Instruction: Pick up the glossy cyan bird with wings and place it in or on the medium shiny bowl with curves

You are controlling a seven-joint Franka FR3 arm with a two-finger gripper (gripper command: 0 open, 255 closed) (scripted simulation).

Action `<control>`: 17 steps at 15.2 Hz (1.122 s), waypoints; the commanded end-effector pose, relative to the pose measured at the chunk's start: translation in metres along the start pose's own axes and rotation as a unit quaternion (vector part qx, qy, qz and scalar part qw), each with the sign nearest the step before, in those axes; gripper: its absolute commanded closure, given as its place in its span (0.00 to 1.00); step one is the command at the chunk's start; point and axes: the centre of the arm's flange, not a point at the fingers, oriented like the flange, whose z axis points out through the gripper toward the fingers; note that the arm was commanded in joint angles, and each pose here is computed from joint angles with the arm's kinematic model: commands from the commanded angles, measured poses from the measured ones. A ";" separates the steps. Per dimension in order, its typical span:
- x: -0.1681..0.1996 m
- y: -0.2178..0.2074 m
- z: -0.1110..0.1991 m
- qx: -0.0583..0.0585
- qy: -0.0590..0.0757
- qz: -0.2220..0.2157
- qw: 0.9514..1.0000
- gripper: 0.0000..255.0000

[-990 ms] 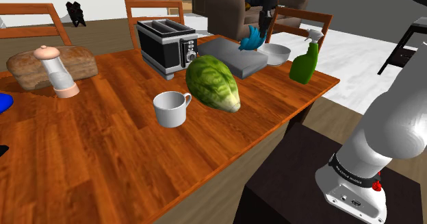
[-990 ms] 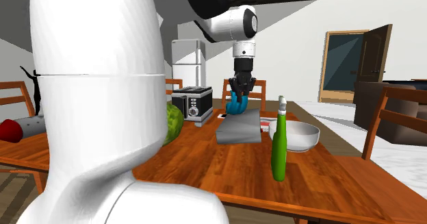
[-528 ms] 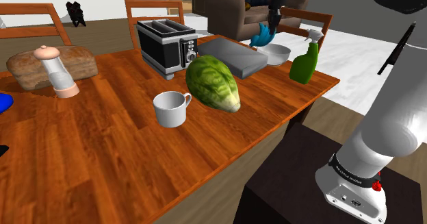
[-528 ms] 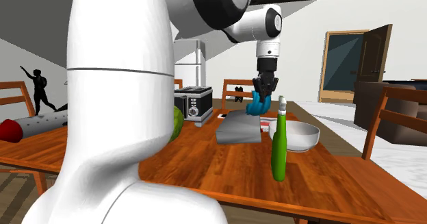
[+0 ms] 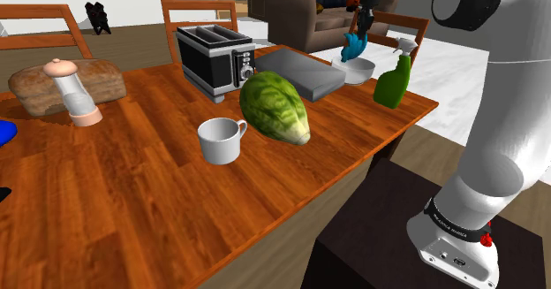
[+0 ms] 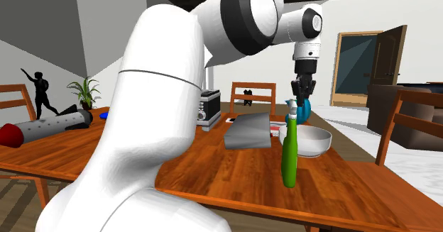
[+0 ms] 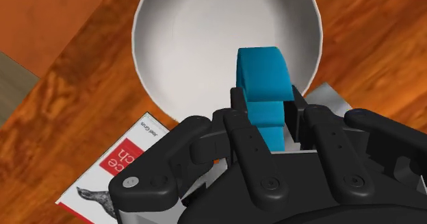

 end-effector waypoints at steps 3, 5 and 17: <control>-0.017 0.020 0.010 0.000 0.000 -0.001 1.000 1.00; -0.017 0.020 0.020 0.000 0.000 -0.001 1.000 1.00; -0.017 0.020 0.073 0.000 0.000 -0.001 1.000 1.00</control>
